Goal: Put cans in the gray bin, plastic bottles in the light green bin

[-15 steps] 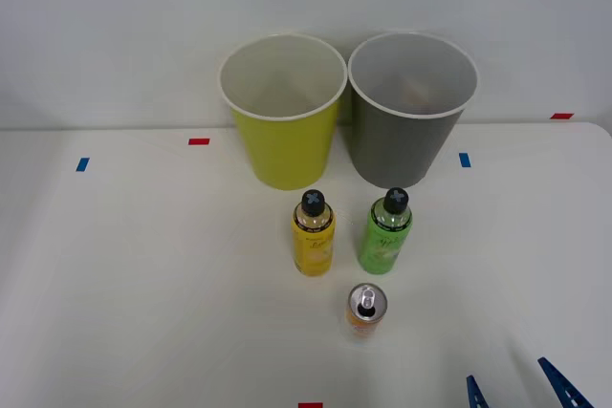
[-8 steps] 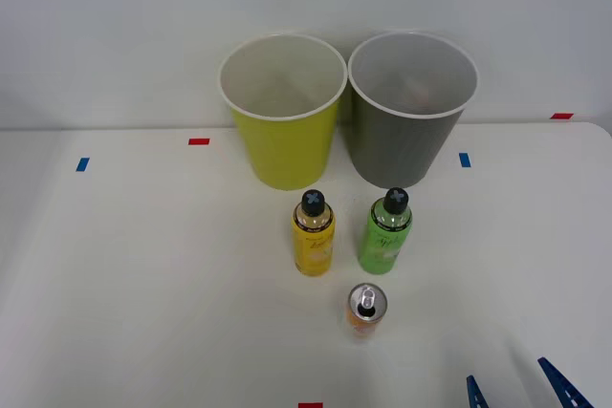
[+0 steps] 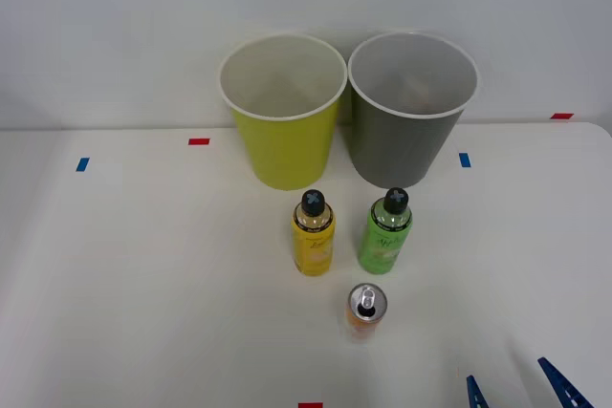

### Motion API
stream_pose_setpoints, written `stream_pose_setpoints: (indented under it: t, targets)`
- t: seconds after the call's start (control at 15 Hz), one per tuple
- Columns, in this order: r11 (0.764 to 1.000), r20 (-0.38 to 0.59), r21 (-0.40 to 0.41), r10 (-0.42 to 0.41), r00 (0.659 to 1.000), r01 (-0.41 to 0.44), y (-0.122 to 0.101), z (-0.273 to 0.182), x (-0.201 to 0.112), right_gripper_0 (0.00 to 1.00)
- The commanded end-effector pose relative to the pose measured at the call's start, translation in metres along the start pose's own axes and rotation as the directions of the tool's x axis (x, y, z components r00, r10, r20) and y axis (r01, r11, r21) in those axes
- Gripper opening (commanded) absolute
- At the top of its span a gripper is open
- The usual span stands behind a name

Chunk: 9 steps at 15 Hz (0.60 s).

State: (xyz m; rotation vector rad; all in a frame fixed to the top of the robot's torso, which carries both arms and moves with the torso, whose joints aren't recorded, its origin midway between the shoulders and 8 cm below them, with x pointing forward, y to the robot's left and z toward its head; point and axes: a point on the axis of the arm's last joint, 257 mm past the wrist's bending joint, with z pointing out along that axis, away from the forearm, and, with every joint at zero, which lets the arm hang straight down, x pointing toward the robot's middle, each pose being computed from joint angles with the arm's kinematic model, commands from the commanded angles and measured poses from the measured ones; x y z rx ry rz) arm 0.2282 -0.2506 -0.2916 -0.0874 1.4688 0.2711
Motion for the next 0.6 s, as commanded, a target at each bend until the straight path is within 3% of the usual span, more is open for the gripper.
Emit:
stream_pose_setpoints:
  t: [0.07, 0.6]
  targets:
    - [1.000, 0.000, 0.000, 0.000, 1.000, 0.000, 0.0000, 0.0000, 0.0000, 1.00]
    - [1.000, 0.000, 0.000, 0.000, 1.000, 0.000, 0.0000, 0.0000, 0.0000, 1.00]
